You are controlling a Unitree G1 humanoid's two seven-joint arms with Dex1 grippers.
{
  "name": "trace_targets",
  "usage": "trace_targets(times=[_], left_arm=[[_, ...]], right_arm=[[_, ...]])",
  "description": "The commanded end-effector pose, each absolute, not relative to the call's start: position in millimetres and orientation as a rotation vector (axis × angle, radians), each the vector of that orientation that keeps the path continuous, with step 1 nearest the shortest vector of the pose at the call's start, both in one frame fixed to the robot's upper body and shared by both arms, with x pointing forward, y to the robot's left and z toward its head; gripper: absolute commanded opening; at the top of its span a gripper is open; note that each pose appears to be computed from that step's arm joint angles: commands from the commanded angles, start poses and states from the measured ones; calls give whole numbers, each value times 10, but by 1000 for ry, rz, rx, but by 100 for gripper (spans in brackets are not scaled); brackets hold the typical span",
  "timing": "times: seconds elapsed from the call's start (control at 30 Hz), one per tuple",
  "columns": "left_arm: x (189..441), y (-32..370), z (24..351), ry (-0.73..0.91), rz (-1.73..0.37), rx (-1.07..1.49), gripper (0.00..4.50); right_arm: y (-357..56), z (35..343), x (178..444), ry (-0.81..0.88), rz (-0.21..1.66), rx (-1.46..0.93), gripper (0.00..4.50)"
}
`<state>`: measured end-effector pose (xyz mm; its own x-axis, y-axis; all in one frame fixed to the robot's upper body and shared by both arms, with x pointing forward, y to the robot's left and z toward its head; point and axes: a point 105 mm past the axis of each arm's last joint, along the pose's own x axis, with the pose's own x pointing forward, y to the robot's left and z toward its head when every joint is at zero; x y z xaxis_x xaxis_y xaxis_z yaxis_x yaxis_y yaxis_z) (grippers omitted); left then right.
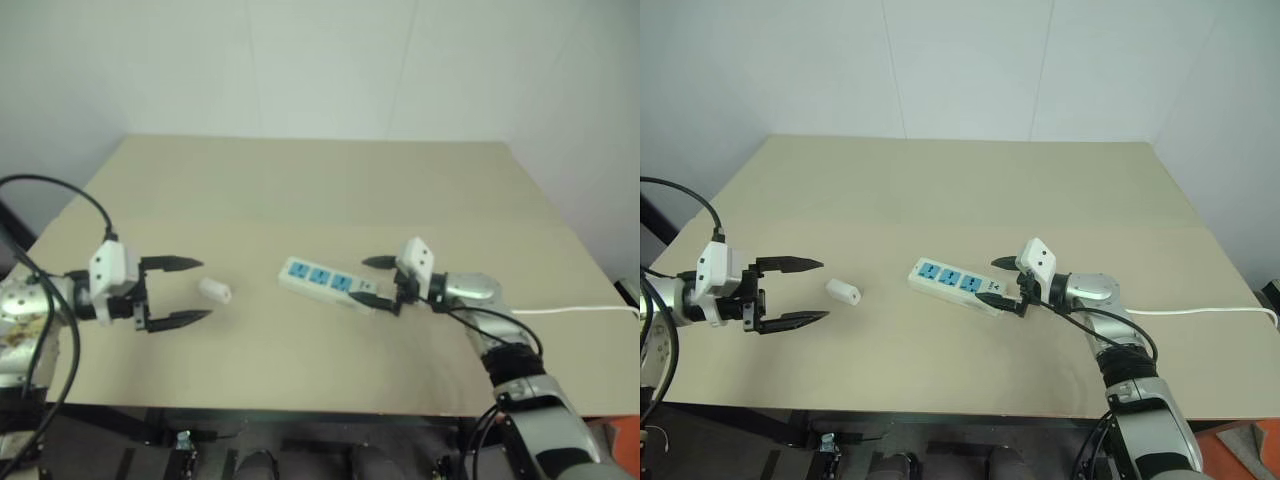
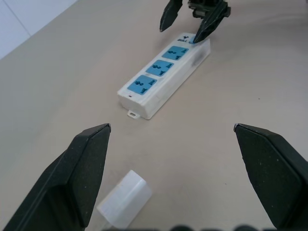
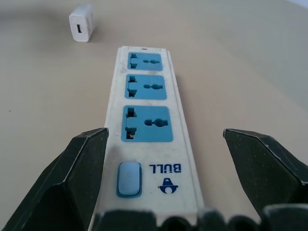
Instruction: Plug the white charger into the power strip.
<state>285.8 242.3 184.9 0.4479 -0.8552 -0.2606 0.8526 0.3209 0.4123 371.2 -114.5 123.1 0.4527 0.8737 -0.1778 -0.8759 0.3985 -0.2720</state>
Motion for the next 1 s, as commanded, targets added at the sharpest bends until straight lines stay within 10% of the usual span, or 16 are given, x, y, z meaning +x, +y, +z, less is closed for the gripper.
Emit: trace_targets(times=[0.03,1.0], left_arm=[[2828,2431,1966,-38,-1106,588,448],[2899,2393,1851,-21,-1146,597,450]], right_arm=[[-1134,1328,3716,-39,1120,-333,450],[-1187,918,3685,31,1064,-126,410]])
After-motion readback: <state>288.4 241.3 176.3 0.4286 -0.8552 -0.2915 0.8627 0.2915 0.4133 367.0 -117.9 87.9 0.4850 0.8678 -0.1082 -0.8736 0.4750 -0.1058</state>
